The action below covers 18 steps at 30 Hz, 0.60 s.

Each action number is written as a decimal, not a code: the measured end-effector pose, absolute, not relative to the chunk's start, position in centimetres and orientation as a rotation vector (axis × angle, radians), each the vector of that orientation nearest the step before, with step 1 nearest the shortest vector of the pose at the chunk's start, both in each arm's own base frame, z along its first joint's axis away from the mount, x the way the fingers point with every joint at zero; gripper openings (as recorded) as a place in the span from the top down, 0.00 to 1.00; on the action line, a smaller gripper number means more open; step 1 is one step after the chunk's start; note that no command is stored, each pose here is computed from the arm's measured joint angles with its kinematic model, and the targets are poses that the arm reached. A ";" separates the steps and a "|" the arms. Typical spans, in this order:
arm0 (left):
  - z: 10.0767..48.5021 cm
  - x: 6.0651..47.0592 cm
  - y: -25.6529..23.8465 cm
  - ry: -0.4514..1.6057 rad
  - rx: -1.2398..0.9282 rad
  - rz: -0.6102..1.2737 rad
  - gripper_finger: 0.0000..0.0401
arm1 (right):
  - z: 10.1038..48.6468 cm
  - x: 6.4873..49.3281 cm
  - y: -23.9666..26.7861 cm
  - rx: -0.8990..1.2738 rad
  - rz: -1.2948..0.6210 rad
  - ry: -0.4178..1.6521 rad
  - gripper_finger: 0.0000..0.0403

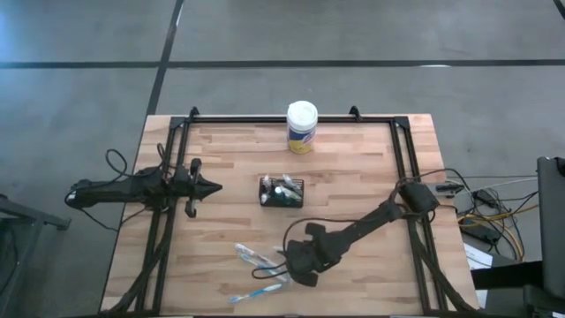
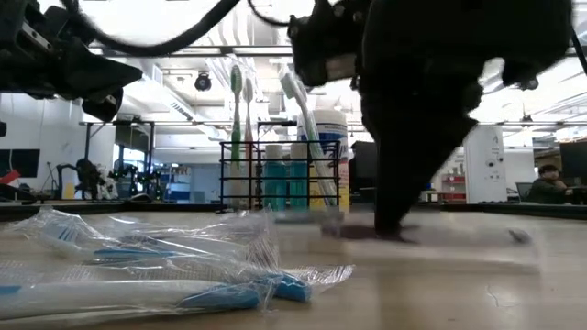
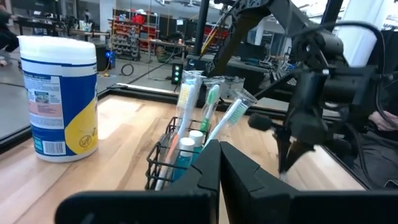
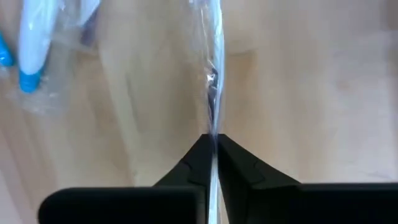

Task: Pick & Place toothbrushing station
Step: Put the right violet toothbrush into the black wire organizer

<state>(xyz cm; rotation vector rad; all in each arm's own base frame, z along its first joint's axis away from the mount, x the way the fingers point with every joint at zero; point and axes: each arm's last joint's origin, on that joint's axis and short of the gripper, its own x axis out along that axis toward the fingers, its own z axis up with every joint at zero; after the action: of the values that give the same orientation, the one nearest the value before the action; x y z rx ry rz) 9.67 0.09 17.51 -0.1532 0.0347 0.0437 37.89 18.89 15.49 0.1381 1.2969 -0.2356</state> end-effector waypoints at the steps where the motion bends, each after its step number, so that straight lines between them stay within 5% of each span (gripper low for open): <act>1: 17.5 9.7 0.1 0.034 -0.151 0.044 0.98 | 16.0 37.9 18.7 0.125 -0.238 1.283 0.96; 14: 17.9 9.7 -0.2 0.005 -0.094 -0.074 0.98 | 28.4 33.9 16.3 -0.036 -0.280 0.839 0.98; 18: 18.2 10.1 -0.4 -0.022 -0.088 -0.105 0.98 | 29.6 32.6 15.4 -0.058 -0.220 0.658 0.98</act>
<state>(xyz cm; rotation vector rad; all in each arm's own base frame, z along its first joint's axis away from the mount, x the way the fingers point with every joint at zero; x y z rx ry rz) 10.10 -0.39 18.23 -0.0881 -0.0220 -0.1045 32.64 15.42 29.60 -0.0580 0.6575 -0.2197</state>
